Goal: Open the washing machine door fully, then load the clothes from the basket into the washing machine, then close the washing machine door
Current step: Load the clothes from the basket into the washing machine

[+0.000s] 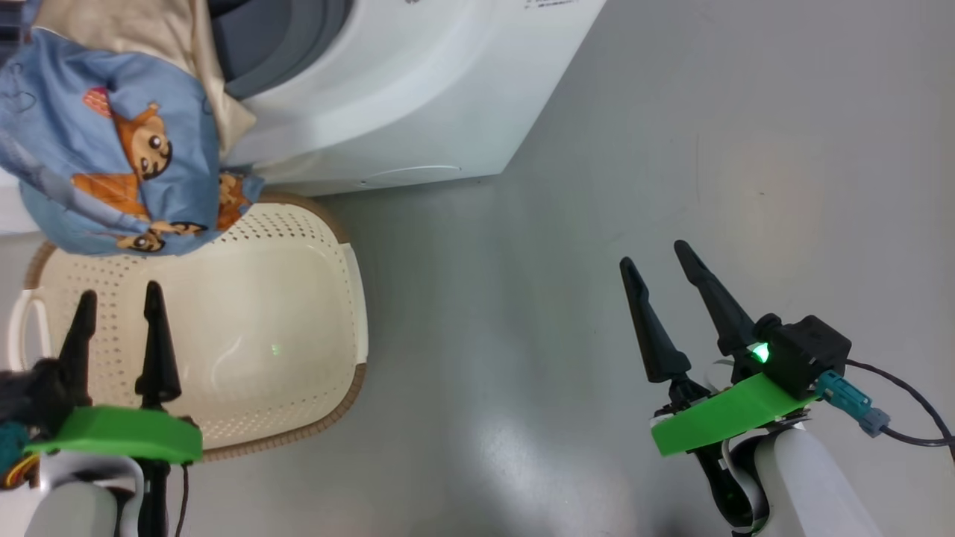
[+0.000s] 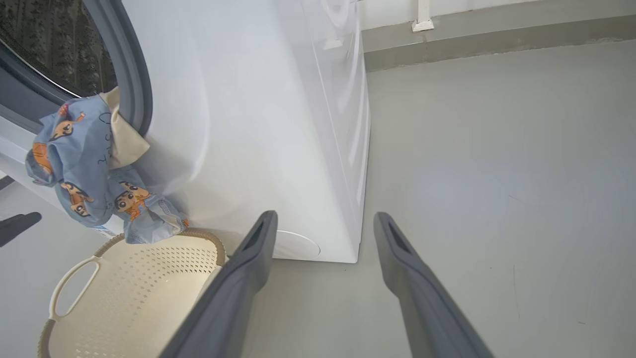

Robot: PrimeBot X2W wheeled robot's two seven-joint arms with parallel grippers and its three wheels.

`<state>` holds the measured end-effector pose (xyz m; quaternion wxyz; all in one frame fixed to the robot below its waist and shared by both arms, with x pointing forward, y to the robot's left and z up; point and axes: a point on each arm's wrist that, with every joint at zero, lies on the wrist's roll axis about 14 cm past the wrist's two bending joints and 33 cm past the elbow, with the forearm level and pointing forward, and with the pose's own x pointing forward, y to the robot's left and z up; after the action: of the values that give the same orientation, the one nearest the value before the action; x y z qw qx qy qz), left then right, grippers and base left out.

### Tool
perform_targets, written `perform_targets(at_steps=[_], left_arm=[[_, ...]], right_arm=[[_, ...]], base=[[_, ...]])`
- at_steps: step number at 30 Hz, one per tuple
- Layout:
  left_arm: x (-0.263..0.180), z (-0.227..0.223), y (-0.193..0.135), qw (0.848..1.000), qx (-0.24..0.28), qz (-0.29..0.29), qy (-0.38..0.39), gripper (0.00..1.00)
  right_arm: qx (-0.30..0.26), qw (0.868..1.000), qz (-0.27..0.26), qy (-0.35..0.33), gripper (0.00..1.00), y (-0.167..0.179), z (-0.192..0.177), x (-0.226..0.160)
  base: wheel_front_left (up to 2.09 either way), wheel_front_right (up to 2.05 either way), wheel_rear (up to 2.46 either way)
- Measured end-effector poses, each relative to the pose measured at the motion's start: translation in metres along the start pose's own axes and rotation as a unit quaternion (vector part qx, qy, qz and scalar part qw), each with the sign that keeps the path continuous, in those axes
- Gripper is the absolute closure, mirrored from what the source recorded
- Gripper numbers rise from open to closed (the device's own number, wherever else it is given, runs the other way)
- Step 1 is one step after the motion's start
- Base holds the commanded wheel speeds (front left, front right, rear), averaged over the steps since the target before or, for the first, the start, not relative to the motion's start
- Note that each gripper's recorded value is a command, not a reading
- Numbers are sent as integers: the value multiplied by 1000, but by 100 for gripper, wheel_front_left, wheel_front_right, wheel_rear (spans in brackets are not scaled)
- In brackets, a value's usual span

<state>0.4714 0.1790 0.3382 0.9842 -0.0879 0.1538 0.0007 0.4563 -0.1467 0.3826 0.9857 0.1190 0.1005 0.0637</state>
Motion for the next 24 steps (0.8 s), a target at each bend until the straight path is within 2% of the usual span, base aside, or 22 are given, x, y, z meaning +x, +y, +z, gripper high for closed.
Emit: perform_targets(at_steps=[13, 24], left_arm=[[54, -25, -18, 999, -6, -36, 40, 0], [98, -29, -19, 998, -34, -37, 46, 0]], right_arm=[[-2, 1000, -12, 20, 0, -9, -15, -3], [-6, 999, -21, 27, 0, -19, -21, 0]], base=[[0, 0, 0], [0, 0, 0]])
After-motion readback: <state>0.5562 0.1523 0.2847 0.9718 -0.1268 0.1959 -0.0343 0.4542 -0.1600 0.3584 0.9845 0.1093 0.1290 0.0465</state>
